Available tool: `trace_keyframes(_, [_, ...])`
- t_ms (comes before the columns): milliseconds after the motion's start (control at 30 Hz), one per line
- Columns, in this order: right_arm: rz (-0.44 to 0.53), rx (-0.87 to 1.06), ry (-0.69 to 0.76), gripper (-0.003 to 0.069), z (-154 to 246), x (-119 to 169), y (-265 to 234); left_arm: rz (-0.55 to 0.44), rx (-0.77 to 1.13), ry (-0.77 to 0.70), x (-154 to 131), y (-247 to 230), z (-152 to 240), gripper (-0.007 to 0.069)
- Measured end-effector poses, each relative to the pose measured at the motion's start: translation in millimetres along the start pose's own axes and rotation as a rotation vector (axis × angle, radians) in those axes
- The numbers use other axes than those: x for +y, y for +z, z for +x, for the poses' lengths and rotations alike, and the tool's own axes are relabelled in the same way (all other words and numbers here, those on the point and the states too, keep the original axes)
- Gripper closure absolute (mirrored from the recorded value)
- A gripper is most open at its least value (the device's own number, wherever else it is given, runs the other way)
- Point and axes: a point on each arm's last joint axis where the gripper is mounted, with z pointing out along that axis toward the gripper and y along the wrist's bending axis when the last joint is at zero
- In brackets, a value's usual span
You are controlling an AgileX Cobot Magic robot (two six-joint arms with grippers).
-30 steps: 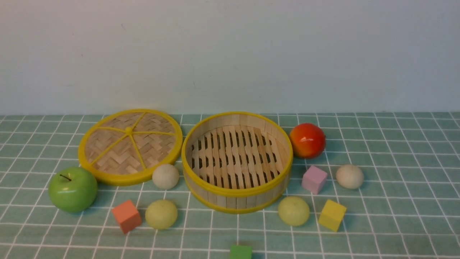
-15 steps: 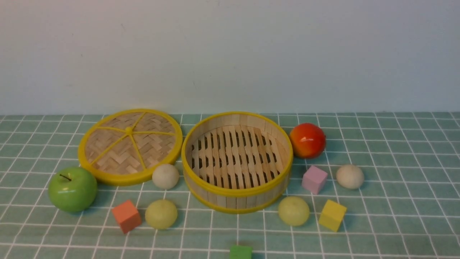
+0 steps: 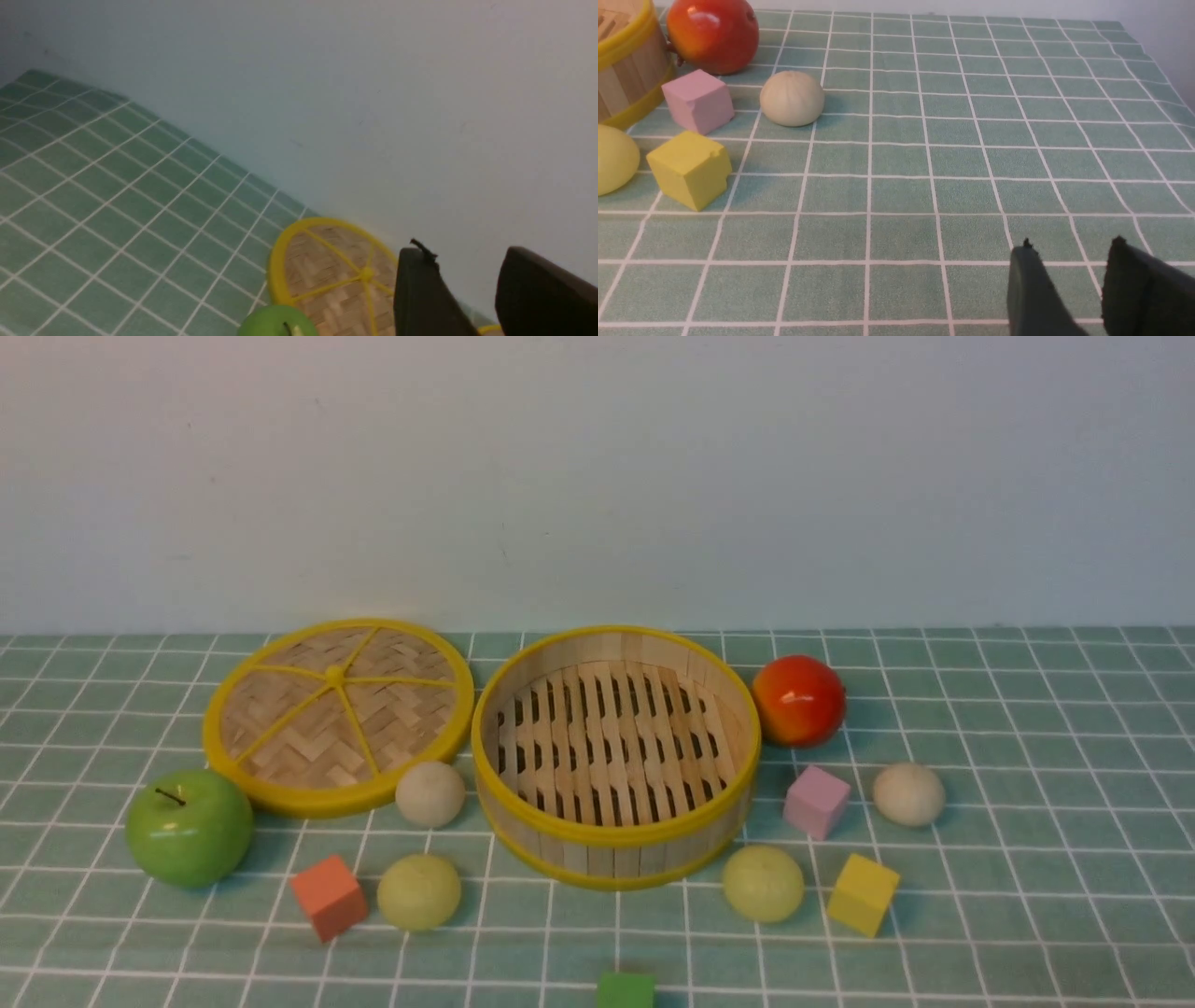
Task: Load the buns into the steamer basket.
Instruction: Use the left arm to grab a steamed stuffed bun
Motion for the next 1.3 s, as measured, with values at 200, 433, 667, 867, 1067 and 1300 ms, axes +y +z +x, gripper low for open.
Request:
trace_keyframes(200, [0.0,0.0,0.0,0.0419,0,0,0,-0.082,0.15,-0.056,3,45,15,0.0387])
trace_keyframes(433, [0.0,0.0,0.0,0.0419,0,0,0,-0.151,0.355,-0.019,5,84,44,0.0387])
trace_keyframes(667, [0.0,0.0,0.0,0.0419,0,0,0,-0.124,0.697,0.232,-38,136,84,0.0387])
trace_keyframes(867, [0.0,0.0,0.0,0.0419,0,0,0,-0.12,0.909,0.445,-78,187,118,0.0387])
trace_keyframes(1067, [0.0,0.0,0.0,0.0419,0,0,0,-0.081,0.92,0.488,-104,225,136,0.0387])
trace_keyframes(1300, [0.0,0.0,0.0,0.0419,0,0,0,0.052,0.928,0.673,-129,251,165,0.0387])
